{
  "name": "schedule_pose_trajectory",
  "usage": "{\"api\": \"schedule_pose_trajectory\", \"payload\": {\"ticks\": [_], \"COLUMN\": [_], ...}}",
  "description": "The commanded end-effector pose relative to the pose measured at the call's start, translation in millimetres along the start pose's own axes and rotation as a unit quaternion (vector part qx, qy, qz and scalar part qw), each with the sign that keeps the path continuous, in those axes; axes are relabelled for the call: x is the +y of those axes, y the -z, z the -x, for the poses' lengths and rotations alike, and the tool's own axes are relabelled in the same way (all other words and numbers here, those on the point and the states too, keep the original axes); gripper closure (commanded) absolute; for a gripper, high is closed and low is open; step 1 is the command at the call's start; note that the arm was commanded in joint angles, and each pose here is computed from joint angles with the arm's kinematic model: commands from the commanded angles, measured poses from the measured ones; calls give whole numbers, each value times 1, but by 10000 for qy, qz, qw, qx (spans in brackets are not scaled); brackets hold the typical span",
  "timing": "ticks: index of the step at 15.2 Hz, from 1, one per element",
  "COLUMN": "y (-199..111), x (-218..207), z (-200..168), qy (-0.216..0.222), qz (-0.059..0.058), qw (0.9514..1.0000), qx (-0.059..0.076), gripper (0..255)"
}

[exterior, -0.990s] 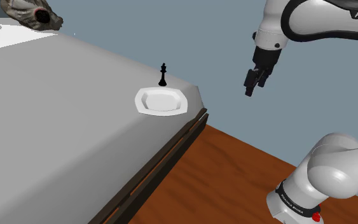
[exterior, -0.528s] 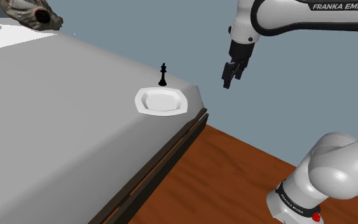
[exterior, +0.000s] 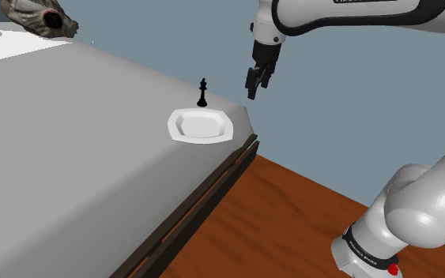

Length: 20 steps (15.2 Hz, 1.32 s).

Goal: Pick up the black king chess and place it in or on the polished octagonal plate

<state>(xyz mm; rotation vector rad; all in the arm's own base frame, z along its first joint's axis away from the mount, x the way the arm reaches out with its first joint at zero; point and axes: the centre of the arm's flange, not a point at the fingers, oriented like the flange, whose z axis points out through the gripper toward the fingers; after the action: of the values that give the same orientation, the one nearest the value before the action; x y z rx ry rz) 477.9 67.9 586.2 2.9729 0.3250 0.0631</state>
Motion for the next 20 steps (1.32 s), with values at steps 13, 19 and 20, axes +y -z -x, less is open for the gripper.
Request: {"api": "schedule_pose_trajectory", "payload": {"ticks": [13, 19, 20], "y": [30, 5, 0], "x": [-66, -70, -70], "z": [-152, -162, -163], "qy": [1171, 1232, 1232], "qz": [30, 32, 32], "qw": [9916, 9907, 9907], "qx": [540, 568, 568], "gripper": [0, 0, 0]}}
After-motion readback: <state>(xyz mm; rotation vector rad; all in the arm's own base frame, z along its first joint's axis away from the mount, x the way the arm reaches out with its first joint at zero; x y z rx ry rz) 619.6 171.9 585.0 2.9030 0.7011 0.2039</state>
